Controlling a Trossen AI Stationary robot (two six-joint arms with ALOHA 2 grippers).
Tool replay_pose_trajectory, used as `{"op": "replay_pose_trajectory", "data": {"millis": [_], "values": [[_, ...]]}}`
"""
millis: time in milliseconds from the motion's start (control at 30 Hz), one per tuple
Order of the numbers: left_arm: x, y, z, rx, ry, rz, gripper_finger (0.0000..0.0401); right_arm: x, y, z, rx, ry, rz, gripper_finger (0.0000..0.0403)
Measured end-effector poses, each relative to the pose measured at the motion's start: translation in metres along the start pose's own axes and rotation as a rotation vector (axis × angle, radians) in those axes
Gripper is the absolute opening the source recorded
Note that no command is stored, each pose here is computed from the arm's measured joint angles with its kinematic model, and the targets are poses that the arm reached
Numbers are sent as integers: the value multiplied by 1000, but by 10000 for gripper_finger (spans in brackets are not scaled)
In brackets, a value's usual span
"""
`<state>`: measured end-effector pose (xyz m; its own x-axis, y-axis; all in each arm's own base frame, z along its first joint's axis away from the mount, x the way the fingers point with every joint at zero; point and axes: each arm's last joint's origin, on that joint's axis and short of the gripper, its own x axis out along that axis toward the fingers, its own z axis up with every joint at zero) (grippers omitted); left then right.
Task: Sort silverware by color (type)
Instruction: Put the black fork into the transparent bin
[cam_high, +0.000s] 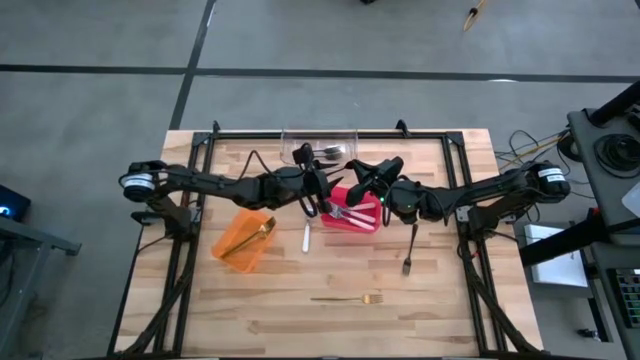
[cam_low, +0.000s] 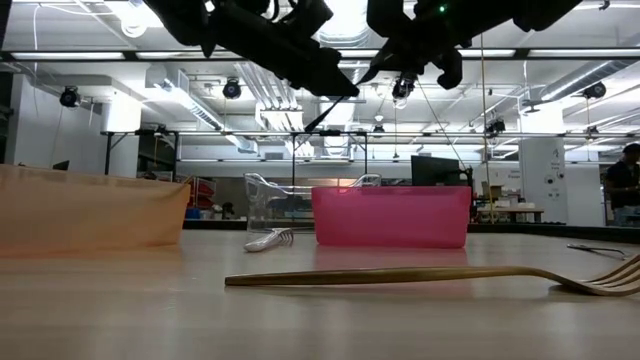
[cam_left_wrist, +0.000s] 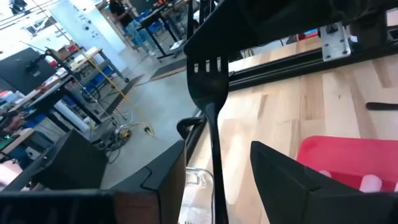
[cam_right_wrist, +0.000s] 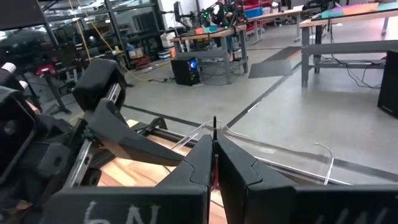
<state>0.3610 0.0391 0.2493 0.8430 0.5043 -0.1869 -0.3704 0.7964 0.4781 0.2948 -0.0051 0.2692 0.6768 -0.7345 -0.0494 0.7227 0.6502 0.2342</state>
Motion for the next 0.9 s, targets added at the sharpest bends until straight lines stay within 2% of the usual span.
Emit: {"op": "replay_pose_trajectory", "data": {"millis": [433,900], "values": [[1,2,0,-7,-3,7,117,0,0,0,-1,0,0,8],[2,4,3,-30,-45,-2,116,1,1,2,16,-23,11,8]]}}
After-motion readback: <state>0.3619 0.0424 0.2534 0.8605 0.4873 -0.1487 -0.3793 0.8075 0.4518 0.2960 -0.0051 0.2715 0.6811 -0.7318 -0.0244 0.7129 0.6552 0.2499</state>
